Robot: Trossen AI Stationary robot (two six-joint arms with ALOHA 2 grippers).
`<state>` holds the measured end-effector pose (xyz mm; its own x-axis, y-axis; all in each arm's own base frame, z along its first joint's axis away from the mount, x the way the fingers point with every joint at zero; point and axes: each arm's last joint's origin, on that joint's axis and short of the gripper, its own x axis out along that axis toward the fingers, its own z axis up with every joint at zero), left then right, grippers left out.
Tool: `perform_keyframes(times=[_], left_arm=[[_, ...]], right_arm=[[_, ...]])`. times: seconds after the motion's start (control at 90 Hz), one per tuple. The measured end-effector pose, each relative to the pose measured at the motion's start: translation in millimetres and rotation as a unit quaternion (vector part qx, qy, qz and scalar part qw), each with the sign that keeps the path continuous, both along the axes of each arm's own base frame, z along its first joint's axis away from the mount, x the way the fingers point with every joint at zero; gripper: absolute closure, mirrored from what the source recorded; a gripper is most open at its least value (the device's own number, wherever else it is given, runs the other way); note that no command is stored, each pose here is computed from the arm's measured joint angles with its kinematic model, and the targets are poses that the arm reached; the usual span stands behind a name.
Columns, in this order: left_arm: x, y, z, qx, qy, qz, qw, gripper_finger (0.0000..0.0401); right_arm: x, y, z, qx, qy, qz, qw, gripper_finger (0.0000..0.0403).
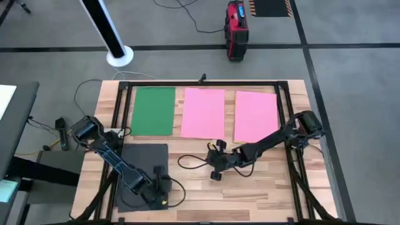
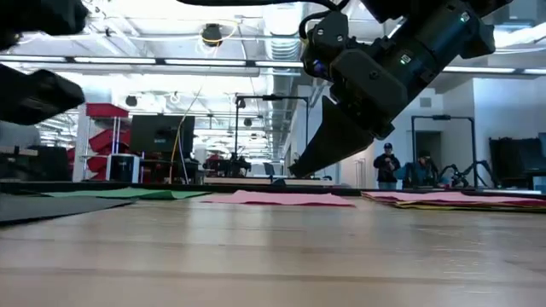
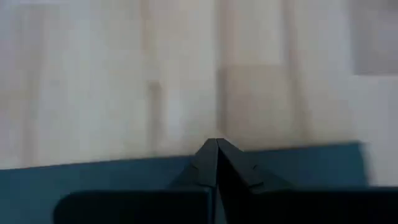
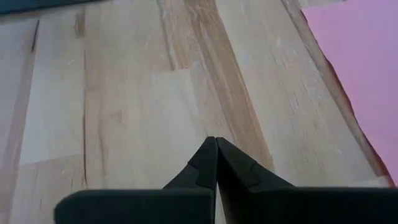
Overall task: Organize paper
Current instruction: Stack the black paper on top of the black paper
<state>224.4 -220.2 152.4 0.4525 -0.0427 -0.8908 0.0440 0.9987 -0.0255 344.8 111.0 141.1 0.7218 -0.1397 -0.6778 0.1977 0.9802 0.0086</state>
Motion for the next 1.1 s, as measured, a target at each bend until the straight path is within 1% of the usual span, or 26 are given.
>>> perform_keyframes(times=[0.122, 0.244, 0.511, 0.622, 0.778, 1.1], left_arm=[[-10, -13, 2, -0.046, 0.040, -0.043, 0.997, 0.0401], [-27, -27, 1, -0.082, 0.077, -0.066, 0.992, 0.0401], [-70, -56, 1, -0.126, 0.144, -0.109, 0.975, 0.0401], [-86, -62, 0, -0.130, 0.169, -0.116, 0.970, 0.0401], [-104, -61, -7, -0.111, 0.205, -0.098, 0.967, 0.0401], [-117, -62, -10, -0.106, 0.214, -0.065, 0.969, 0.0401]], right_arm=[[0, 0, 0, 0.006, 0.002, 0.006, 1.000, 0.0403], [-1, 2, 0, 0.005, 0.002, 0.010, 1.000, 0.0403], [-1, 3, 0, 0.011, 0.003, 0.018, 1.000, 0.0403], [0, 4, 1, 0.013, -0.002, 0.019, 1.000, 0.0403], [0, 3, 1, 0.013, -0.003, 0.018, 1.000, 0.0403], [0, 3, 1, 0.013, -0.003, 0.018, 1.000, 0.0403]])
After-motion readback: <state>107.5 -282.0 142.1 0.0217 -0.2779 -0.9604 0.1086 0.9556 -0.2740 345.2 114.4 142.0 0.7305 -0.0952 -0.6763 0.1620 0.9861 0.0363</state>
